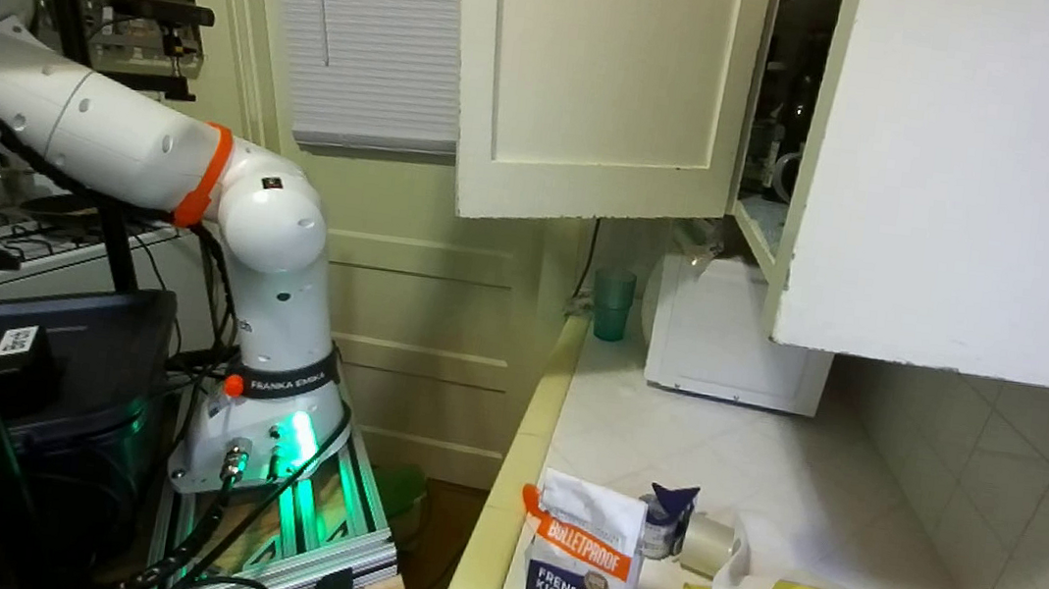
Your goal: Open the cabinets
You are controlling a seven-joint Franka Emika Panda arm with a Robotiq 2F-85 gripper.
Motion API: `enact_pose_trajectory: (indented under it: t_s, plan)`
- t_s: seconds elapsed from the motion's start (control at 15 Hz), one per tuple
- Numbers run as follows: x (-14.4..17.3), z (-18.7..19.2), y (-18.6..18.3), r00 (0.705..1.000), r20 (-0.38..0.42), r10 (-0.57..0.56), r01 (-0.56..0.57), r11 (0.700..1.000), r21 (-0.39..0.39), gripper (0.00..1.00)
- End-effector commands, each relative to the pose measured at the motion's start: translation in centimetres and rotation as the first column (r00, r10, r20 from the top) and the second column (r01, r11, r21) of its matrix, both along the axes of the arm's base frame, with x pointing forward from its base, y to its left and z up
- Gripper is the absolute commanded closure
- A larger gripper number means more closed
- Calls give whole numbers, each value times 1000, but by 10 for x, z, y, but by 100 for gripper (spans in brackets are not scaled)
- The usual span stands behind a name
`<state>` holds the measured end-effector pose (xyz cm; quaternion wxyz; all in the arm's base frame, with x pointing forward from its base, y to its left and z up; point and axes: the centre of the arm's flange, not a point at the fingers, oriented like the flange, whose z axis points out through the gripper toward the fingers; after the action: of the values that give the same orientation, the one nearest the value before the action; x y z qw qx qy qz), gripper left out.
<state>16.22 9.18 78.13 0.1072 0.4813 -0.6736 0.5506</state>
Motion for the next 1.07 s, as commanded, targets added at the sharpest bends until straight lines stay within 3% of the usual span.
enact_pose_trajectory:
  t_s: [0.0,1.0]
  plan:
    - [65,-37,7,991,30,131,-133,989,70,92]
    - [60,-38,24,970,154,187,-205,973,109,92]
